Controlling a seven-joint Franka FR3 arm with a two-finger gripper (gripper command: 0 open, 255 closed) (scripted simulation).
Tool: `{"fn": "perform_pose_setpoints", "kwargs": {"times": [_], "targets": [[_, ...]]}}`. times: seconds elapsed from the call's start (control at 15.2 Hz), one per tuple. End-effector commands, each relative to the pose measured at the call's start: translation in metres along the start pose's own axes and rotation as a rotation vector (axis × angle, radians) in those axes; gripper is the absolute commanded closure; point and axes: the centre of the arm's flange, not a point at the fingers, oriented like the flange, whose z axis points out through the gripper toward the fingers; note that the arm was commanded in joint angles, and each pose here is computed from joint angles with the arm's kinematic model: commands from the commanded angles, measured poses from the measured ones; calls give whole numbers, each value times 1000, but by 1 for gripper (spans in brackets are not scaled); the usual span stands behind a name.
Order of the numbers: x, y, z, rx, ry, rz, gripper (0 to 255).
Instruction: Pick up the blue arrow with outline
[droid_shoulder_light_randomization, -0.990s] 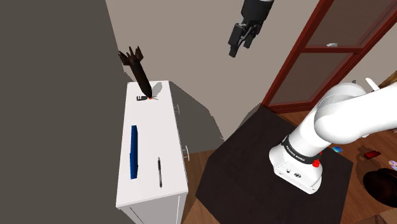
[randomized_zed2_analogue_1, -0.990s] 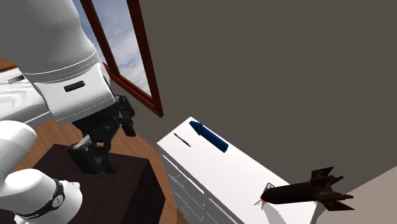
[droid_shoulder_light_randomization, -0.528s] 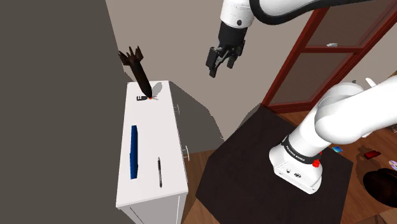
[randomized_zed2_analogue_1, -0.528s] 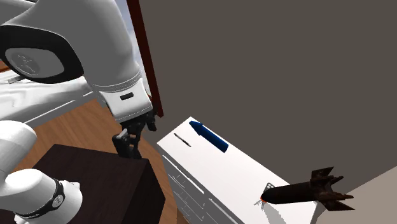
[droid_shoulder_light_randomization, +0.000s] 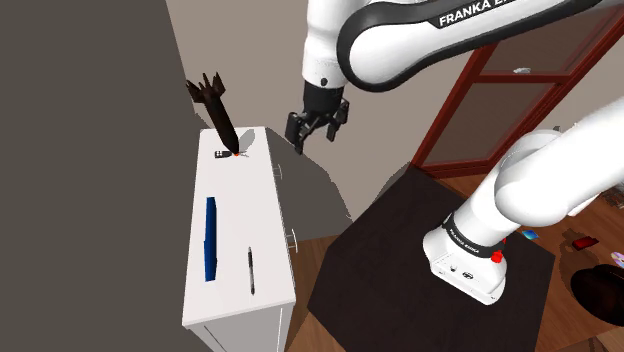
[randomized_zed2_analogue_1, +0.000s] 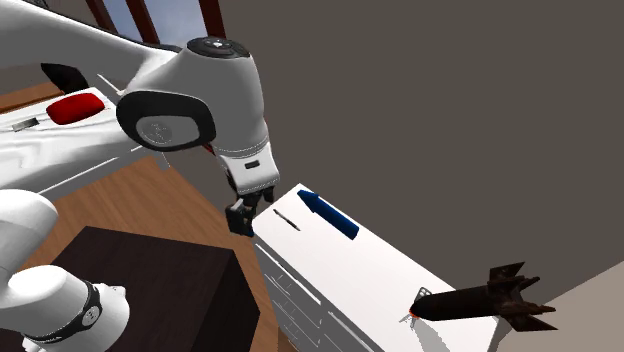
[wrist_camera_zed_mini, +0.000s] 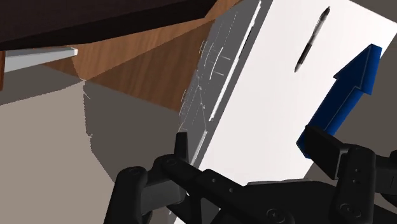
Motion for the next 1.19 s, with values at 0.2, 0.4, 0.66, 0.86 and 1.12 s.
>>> {"fn": "perform_pose_setpoints", "kwargs": {"times": [0.2,0.4,0.66,0.86,1.12], "targets": [[12,-49,43,14,-29,70,0],[20,-77,69,21,-46,111,0],[32,-115,103,31,-69,165,0],[42,-143,129,38,-87,206,0],[56,-179,163,48,-110,260,0]]}}
